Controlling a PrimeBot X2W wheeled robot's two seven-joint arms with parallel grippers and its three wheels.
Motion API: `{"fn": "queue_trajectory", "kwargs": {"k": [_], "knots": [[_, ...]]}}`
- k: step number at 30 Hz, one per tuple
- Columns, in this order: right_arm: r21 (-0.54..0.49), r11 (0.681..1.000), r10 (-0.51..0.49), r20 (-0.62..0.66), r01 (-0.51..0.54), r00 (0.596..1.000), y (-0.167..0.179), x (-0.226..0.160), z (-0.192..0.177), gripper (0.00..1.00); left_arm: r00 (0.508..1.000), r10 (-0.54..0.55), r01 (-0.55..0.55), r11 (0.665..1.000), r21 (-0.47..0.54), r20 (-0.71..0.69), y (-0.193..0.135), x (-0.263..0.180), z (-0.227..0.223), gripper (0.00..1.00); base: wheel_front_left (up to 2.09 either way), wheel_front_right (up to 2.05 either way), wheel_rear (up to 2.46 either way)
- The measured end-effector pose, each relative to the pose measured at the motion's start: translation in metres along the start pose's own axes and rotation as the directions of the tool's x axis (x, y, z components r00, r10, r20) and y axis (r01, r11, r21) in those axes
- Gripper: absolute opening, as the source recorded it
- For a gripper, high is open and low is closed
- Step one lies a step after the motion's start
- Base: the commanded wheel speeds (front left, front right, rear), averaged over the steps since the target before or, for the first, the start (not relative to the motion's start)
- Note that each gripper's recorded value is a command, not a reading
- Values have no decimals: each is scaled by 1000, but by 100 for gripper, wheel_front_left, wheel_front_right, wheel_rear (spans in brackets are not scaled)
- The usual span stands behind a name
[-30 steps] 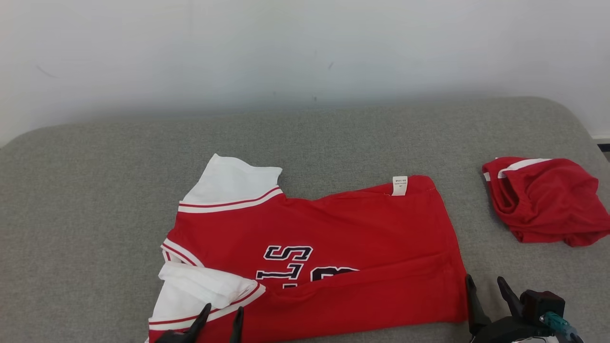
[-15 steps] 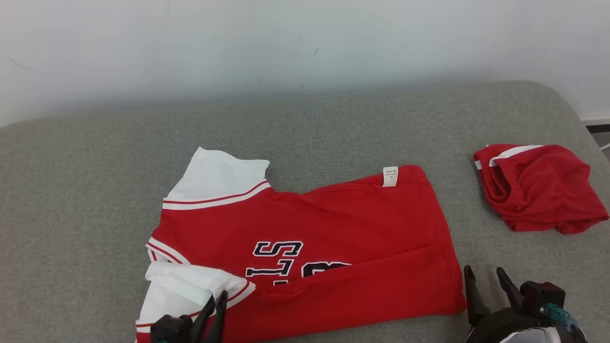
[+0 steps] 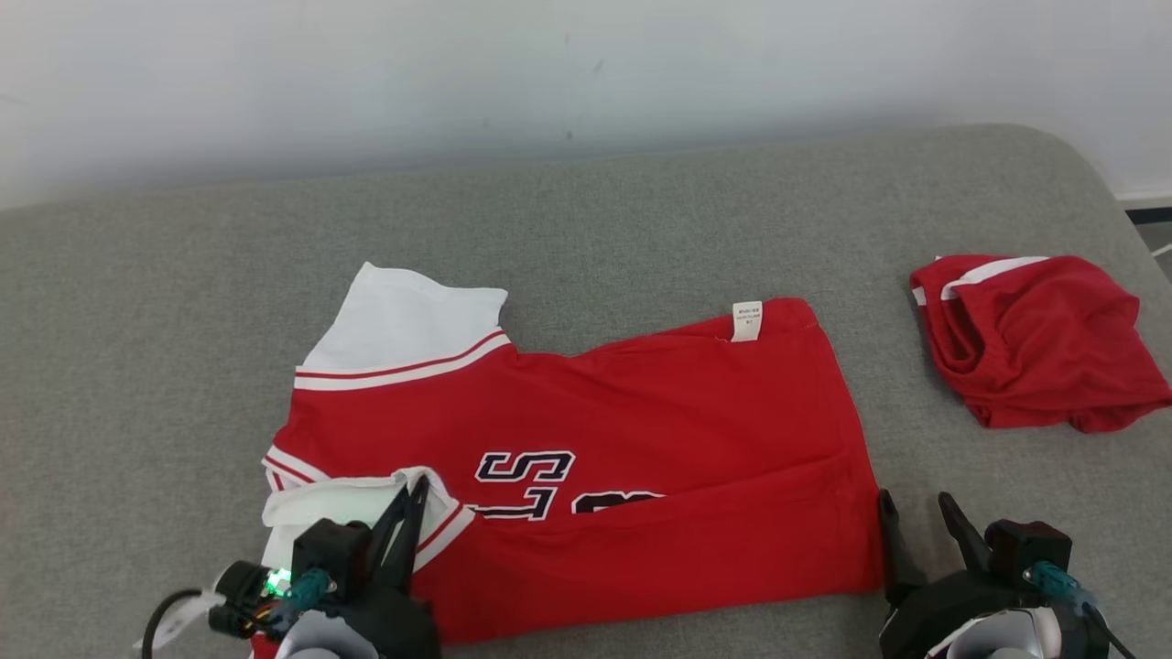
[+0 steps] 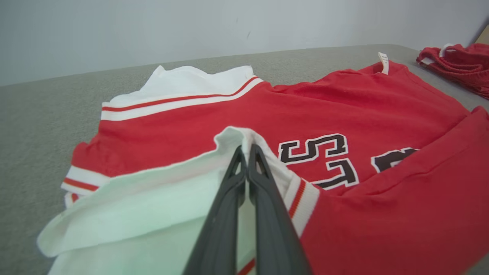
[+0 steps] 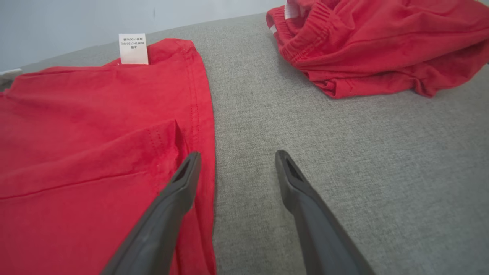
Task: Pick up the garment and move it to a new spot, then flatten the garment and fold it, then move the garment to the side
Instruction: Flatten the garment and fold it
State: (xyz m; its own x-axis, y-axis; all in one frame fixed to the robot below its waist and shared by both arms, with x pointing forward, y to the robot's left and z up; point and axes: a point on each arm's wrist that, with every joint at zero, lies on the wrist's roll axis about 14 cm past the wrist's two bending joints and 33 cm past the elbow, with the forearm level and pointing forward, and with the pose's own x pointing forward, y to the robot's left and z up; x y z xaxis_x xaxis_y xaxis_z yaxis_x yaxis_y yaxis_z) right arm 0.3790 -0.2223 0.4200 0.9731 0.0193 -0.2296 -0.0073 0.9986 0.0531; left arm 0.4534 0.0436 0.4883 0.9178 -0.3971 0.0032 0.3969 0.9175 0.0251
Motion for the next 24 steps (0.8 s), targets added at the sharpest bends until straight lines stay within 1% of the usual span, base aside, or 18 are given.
{"fn": "queue_trajectory", "kwargs": {"k": [2,3,4,5,6,9,12,17,24], "knots": [[1,1000,2,-1,-2,1000,1,2,0,100,999,1,0,1000,8,-40,3,5,-11,0,0,0,0],[7,1000,-2,-10,2,1000,0,2,-2,100,994,-6,7,1000,10,-109,4,6,-31,2,0,0,0],[8,1000,-4,-13,4,1000,0,2,-3,100,991,-11,13,1000,12,-133,3,8,-38,41,0,0,0],[10,1000,-8,-17,8,1000,-1,2,-4,100,990,-13,15,1000,14,-138,4,12,-38,90,0,0,0],[11,1000,-12,-22,12,1000,-3,1,-6,100,992,-17,20,1000,22,-128,4,18,-33,100,0,0,0],[18,1000,-24,-28,25,999,-7,0,-8,100,996,-10,14,999,45,-87,5,32,-18,100,0,0,0],[20,999,-28,-30,29,999,-8,0,-9,100,999,2,1,998,69,-48,7,34,-5,100,0,0,0],[24,999,-25,-30,26,999,-6,0,-9,100,999,29,-32,997,77,33,11,34,20,100,0,0,0],[22,1000,-8,-5,8,1000,1,-2,-1,100,996,91,-91,995,44,4,21,4,8,100,0,0,0]]}}
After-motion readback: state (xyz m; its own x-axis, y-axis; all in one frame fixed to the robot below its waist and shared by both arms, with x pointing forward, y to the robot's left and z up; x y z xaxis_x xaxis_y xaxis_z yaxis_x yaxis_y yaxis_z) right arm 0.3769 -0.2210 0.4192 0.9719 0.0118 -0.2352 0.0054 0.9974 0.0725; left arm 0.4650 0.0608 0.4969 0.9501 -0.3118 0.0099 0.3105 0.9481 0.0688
